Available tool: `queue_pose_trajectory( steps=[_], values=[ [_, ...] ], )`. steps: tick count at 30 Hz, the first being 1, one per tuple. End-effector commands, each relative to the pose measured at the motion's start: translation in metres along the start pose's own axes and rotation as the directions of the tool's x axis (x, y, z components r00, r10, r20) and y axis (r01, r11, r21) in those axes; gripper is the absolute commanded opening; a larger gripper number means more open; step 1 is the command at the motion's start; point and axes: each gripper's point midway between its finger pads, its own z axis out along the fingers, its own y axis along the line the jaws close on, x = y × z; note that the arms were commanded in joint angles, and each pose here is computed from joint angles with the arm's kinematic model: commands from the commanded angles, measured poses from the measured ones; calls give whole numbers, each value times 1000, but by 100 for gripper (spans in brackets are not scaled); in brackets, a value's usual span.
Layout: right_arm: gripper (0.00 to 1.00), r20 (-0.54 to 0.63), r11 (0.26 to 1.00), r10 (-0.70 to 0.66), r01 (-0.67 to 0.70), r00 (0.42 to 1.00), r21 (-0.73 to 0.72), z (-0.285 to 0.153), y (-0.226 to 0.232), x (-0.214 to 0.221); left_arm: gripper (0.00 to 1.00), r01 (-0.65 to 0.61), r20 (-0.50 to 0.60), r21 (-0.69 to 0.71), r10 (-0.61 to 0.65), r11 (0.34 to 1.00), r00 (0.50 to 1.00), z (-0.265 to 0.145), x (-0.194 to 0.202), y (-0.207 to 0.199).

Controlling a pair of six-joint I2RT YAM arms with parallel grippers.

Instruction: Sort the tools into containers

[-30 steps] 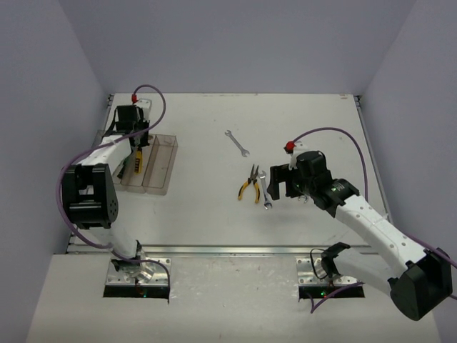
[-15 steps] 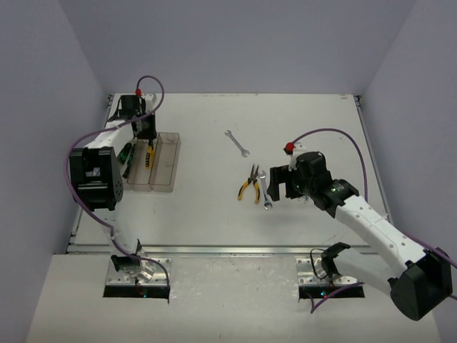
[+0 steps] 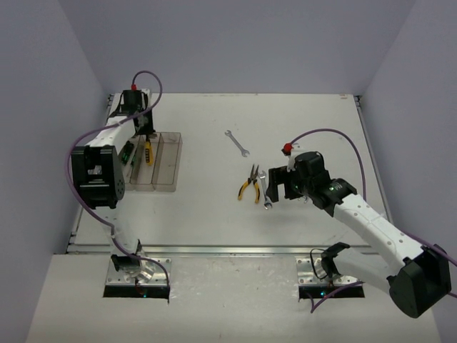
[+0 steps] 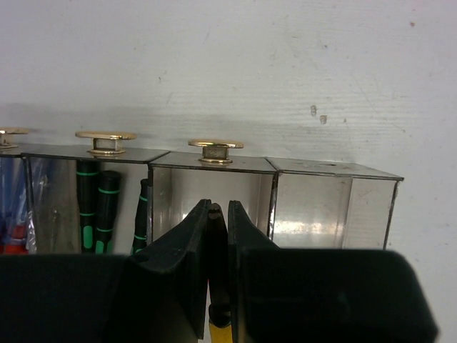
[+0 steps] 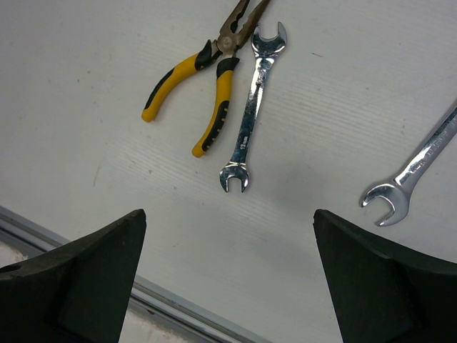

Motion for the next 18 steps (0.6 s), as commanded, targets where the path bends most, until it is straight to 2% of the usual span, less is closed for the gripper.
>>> queue_pose_trajectory(
  steps=[1, 2, 4, 7, 11, 13, 15, 17, 18],
  values=[
    [99, 34, 1000, -16, 16, 999, -16, 2, 3, -10, 9, -72, 50, -85, 76, 994, 996, -4, -16, 1],
    [99, 39, 1000, -16, 17, 999, -14, 2, 2, -11, 12, -72, 50, -85, 76, 994, 996, -4, -14, 1],
    [99, 52, 1000, -17, 18, 998, -17, 1, 3, -12, 25, -66, 59, -87, 71, 994, 996, -6, -15, 0],
    [99, 76, 1000, -14, 15, 997, -13, -1, 2, -14, 56, -33, 98, -91, 42, 995, 994, -16, -27, -3],
    [99, 82, 1000, 8, -11, 997, 28, 0, -5, -15, 90, 97, 244, -127, -64, 987, 968, -60, -64, -3],
    [99, 62, 1000, 14, -15, 998, 20, 3, -3, -13, 99, 226, 331, -124, -174, 966, 927, -104, -81, 2],
    [99, 41, 1000, 20, -20, 999, 18, 8, -2, -11, 100, 315, 384, -86, -260, 945, 886, -140, -82, 2],
    [98, 14, 999, 35, -36, 999, 26, 13, -3, -9, 100, 377, 405, -45, -328, 925, 853, -160, -70, 0],
    [96, -28, 998, 50, -49, 998, 47, 18, -5, -5, 100, 413, 463, 15, -372, 911, 805, -196, -69, -2]
  ],
)
